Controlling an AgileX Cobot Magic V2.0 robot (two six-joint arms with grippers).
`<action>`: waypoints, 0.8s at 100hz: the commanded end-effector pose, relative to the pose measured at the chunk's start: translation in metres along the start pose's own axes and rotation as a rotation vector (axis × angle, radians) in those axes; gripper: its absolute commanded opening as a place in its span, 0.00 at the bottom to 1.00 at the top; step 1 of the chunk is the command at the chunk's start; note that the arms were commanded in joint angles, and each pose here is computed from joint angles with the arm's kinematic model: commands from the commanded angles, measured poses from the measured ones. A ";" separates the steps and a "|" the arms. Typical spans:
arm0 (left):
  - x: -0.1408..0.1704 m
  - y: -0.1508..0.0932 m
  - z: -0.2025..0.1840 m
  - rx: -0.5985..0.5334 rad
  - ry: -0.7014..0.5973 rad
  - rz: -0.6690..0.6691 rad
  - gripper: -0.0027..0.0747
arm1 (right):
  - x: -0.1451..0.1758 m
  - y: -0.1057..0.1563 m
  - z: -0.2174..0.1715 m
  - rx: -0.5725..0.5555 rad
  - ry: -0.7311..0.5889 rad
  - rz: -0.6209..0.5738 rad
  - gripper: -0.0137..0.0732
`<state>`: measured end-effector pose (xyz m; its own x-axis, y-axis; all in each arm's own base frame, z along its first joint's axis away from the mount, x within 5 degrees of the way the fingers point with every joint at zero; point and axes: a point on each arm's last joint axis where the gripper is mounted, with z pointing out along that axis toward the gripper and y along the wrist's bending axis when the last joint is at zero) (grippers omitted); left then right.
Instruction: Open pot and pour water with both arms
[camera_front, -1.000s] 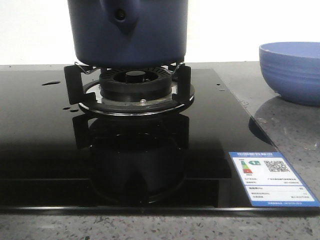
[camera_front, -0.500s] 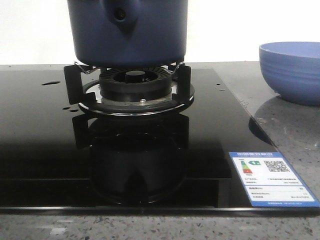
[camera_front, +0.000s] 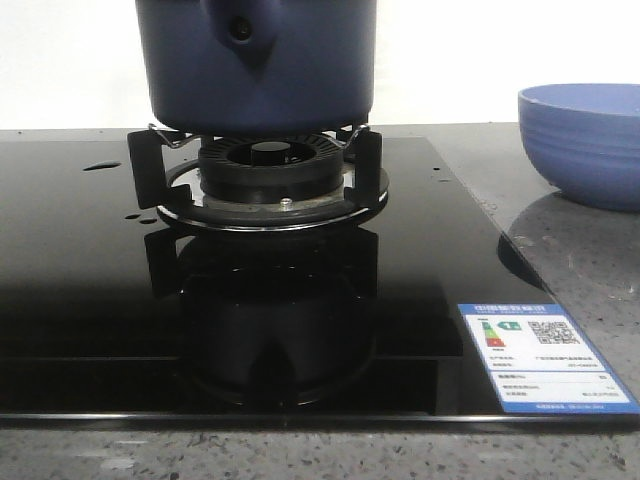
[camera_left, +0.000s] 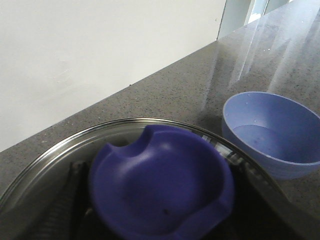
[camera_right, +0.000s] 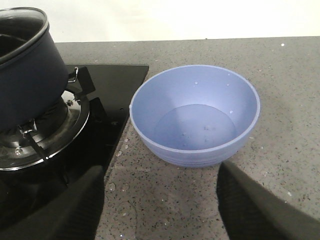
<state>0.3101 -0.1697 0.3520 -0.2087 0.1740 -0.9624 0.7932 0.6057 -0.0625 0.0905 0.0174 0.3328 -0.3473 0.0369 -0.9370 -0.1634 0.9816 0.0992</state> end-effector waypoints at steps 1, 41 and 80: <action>-0.022 -0.006 -0.010 -0.004 -0.082 -0.005 0.70 | -0.017 0.000 -0.003 0.006 -0.098 -0.009 0.66; -0.022 -0.008 -0.010 0.017 -0.083 -0.005 0.51 | -0.017 0.001 -0.003 0.000 -0.099 0.001 0.66; -0.066 -0.009 -0.052 -0.044 -0.222 0.072 0.51 | -0.039 0.002 0.009 -0.005 0.028 -0.024 0.66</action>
<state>0.3039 -0.1616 0.3813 -0.1266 0.1527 -0.9801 0.7940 0.6078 -0.0079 0.0998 0.0193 0.3463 -0.3980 0.0271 -0.9170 -0.1743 0.9791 0.1046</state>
